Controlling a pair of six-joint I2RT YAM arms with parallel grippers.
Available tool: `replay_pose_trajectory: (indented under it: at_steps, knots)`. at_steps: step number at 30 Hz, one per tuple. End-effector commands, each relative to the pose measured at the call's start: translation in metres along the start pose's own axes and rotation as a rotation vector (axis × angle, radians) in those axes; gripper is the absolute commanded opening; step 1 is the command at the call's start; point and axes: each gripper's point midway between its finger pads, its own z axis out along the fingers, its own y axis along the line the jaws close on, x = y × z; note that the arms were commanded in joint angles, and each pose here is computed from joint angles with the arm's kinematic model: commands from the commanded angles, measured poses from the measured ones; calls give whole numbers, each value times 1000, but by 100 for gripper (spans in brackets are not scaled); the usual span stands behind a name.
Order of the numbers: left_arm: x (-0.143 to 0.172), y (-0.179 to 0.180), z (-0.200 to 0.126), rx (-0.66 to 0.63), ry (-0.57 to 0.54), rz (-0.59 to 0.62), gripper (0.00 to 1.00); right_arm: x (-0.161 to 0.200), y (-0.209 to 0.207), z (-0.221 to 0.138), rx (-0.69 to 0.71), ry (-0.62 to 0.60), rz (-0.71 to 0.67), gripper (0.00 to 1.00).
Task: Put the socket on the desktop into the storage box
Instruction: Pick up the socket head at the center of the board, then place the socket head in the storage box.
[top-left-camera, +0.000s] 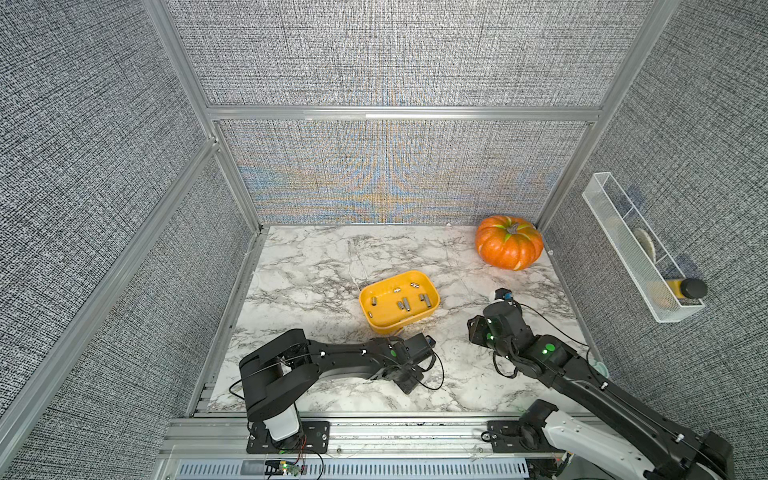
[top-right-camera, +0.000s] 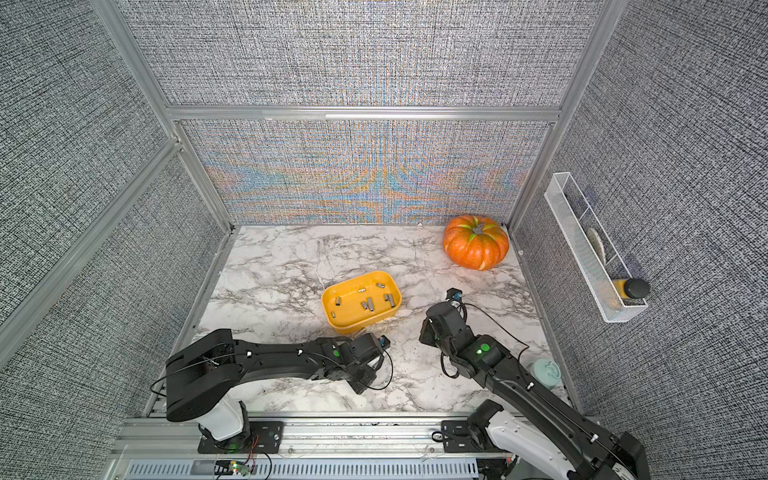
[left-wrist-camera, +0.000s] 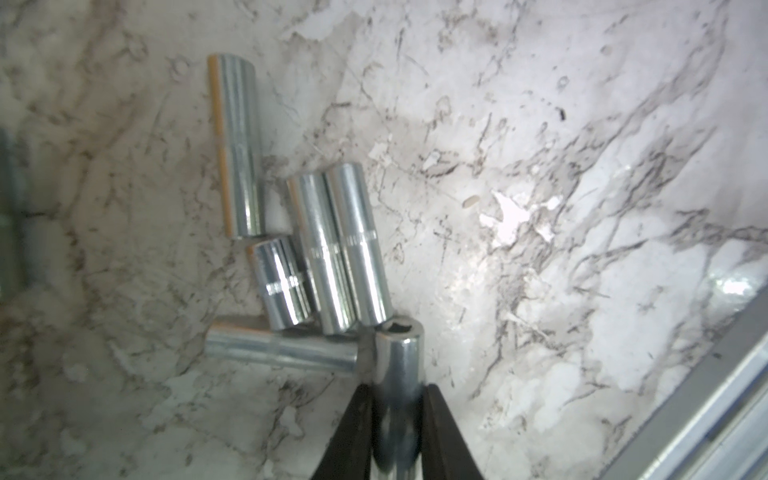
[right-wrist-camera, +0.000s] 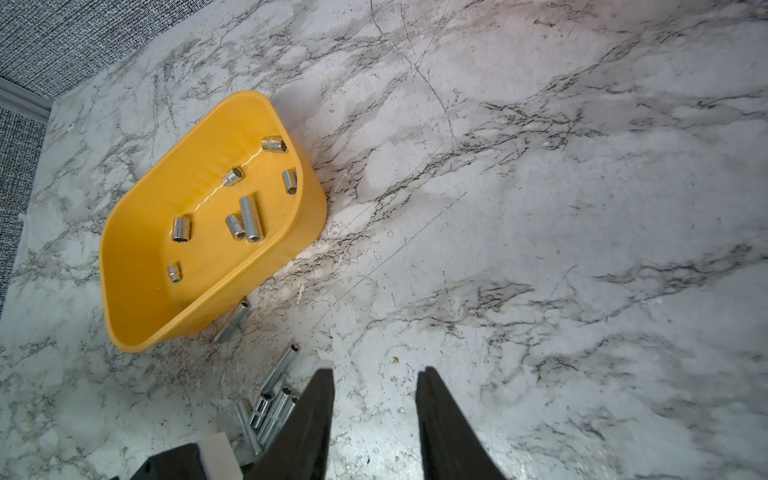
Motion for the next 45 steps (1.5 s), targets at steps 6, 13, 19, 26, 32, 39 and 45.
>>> replay_pose_trajectory:
  at_steps: [6, 13, 19, 26, 32, 39, 45]
  knots:
    - [16, -2, 2, -7, 80, 51, 12, 1, -7, 0, 26, -7, 16, 39]
    - [-9, -7, -27, 0, 0, 69, 0, 2, -8, 1, 32, -7, 15, 39]
    - [-74, -7, -89, -10, -232, 24, 0, 1, -8, 2, 24, -19, 27, 39]
    - [-137, 86, -138, -88, -396, -293, 0, 9, -4, 9, 7, 16, 21, 39]
    - [-141, 160, -101, -108, -289, -504, 0, 19, 1, 14, -18, 66, -4, 39]
    - [-128, 193, -53, -127, -194, -575, 19, 28, 0, 15, -16, 106, -34, 39]
    - [-129, 203, -50, -156, -186, -579, 47, 36, 6, 17, -40, 142, -81, 41]
